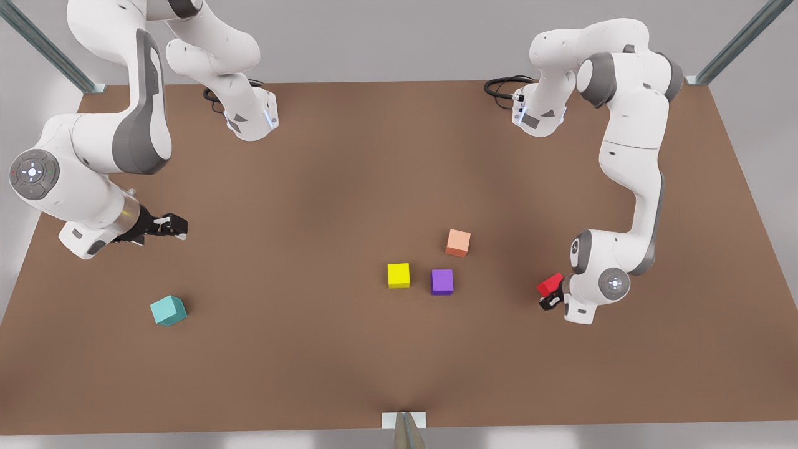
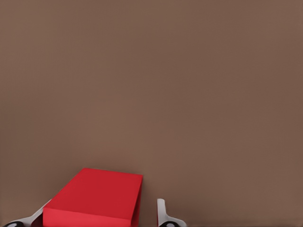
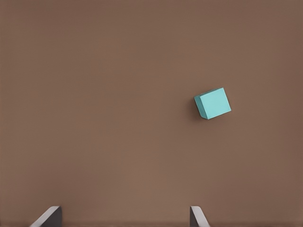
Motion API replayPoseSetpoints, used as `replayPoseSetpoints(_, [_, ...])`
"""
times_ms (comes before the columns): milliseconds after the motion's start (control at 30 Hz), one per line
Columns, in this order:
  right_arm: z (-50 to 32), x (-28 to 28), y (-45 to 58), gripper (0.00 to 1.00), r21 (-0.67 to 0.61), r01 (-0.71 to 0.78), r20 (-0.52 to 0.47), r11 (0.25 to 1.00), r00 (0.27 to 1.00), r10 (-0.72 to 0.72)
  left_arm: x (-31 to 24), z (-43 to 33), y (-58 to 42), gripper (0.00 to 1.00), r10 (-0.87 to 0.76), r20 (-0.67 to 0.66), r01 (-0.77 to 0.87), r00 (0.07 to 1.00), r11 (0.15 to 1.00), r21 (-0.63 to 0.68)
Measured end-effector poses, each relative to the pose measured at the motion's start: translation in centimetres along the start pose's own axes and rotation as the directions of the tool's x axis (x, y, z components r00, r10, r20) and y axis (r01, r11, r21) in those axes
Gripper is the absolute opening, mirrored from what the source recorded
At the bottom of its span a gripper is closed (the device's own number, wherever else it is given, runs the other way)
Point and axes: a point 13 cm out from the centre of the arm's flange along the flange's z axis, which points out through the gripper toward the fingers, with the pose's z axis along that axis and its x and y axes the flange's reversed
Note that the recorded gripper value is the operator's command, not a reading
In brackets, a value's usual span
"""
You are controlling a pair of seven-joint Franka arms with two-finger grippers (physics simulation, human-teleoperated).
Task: Pick up red wooden cube and pass to hand red wooden cube and place in blue wooden cube
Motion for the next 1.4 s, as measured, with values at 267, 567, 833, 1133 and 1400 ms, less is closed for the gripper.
replayPoseSetpoints(267, [0.2,0.1,0.1,1.0,-0.001,0.004,-0.006,1.0,1.0,-0.004,0.5,1.1,0.3,1.0,0.114,-0.026,-0.114,0.993,0.993,-0.008])
replayPoseSetpoints(567, [0.7,-0.3,1.0,1.0,-0.005,0.017,-0.014,1.0,1.0,-0.017,0.5,-0.9,-3.0,0.48,0.082,-0.05,-0.076,0.995,0.99,0.117])
replayPoseSetpoints(833, [15.7,-8.7,18.2,1.0,-0.659,-0.021,-0.137,0.752,0.986,-0.093,23.3,-17.3,-31.2,0.51,0.436,-0.195,-0.249,0.879,0.767,0.592])
replayPoseSetpoints(1133, [16.6,-13.0,33.1,1.0,-0.94,0.233,0.179,0.25,0.959,-0.221,33.5,-17.3,-38.6,0.48,0.555,-0.43,0.026,0.712,0.592,0.806])
replayPoseSetpoints(1400, [17.3,-14.0,32.6,1.0,-0.757,0.633,0.582,0.16,0.765,-0.275,33.2,-16.6,-39.4,0.48,0.649,-0.278,-0.05,0.708,0.438,0.897])
